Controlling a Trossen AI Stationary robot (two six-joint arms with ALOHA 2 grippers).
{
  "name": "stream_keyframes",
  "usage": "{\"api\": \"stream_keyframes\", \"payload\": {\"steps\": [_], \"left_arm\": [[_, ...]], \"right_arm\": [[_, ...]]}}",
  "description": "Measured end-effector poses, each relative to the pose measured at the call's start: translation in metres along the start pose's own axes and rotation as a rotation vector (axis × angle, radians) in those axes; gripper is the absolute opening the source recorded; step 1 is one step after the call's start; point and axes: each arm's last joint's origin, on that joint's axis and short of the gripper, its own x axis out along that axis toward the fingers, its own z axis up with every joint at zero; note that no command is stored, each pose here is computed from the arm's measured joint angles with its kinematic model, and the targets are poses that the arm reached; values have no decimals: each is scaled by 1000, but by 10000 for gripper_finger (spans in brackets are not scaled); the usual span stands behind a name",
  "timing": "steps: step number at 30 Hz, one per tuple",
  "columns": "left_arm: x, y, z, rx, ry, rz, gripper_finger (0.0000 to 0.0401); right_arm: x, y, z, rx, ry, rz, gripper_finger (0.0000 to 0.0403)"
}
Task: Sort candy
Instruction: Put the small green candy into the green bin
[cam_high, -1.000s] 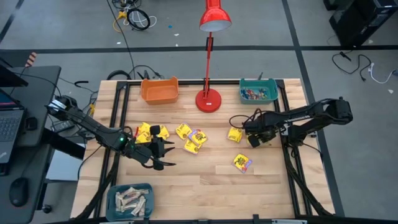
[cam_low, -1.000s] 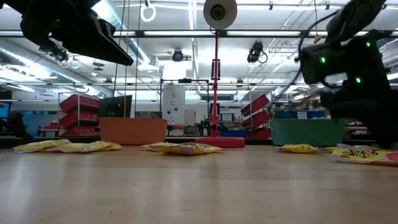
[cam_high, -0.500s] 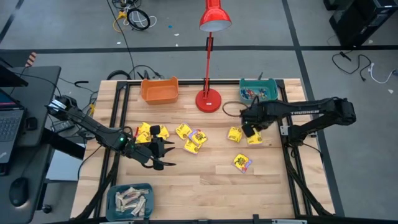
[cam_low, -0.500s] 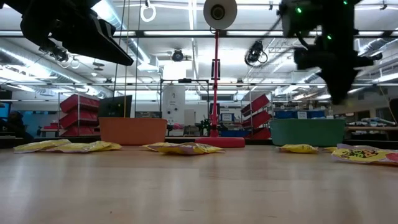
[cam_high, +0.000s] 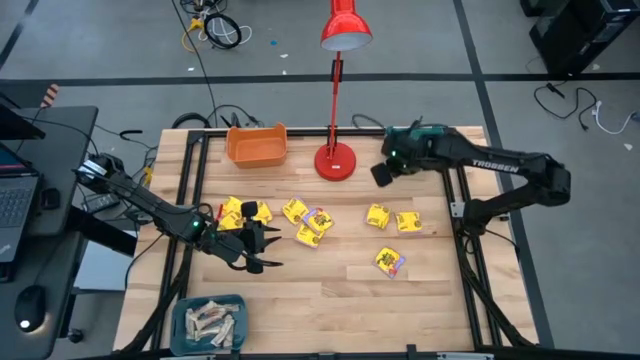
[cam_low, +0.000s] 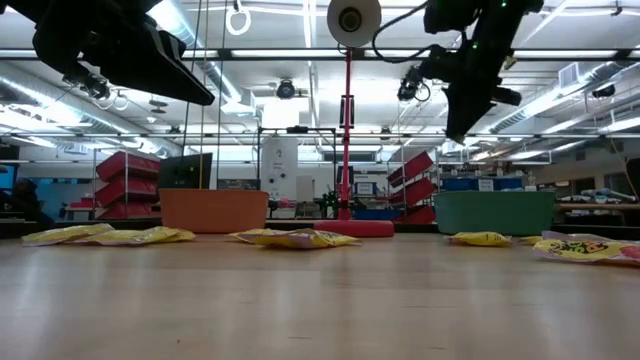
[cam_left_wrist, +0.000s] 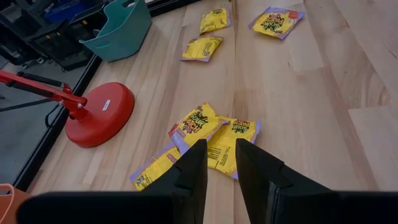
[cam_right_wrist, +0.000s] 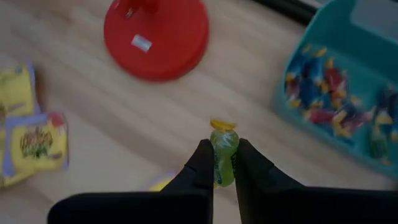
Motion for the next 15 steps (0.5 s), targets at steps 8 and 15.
{"api": "stream_keyframes", "payload": {"steps": [8,15], "left_arm": [[0,0,0,0,0,0,88],[0,0,0,0,0,0,88]], "right_arm": [[10,-41,30,88,-53,-76,27],[23,-76,47,158,-51,-150,29]]}}
